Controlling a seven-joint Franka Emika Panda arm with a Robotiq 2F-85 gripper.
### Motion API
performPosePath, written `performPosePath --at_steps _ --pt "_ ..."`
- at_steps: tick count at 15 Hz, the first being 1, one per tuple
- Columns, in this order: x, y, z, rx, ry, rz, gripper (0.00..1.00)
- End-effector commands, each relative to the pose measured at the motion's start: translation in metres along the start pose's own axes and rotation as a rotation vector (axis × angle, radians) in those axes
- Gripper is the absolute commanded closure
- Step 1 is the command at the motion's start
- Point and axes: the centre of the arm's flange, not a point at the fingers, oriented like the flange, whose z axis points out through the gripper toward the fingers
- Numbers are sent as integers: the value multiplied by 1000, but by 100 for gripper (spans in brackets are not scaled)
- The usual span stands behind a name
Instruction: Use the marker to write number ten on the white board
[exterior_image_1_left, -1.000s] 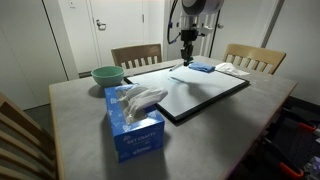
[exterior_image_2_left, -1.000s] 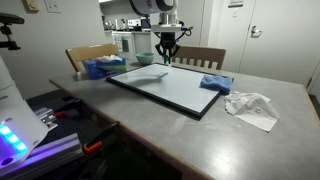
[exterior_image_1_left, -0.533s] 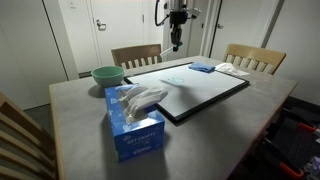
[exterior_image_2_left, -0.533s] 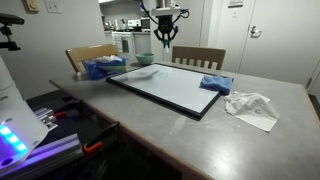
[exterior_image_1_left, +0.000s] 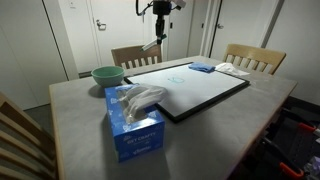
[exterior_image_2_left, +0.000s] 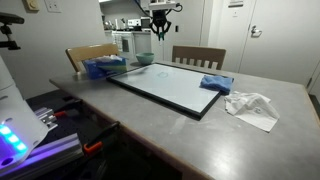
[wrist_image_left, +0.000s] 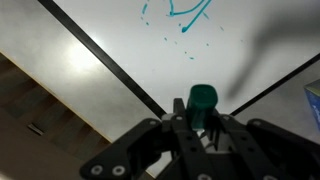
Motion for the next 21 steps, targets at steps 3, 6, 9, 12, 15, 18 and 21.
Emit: performPosePath --at_steps 3,6,9,12,15,18,21 --pt "54 -11 26 77 65 -159 95" --pt "73 -35 43 143 98 -244 95" --pt "87 -55 59 184 104 -302 95" --pt "93 -67 79 165 82 -318 95" --pt "96 -67 96 106 83 -311 95" --pt "103 -63 102 68 100 -316 95" --pt "115 -62 105 56 111 -334 95"
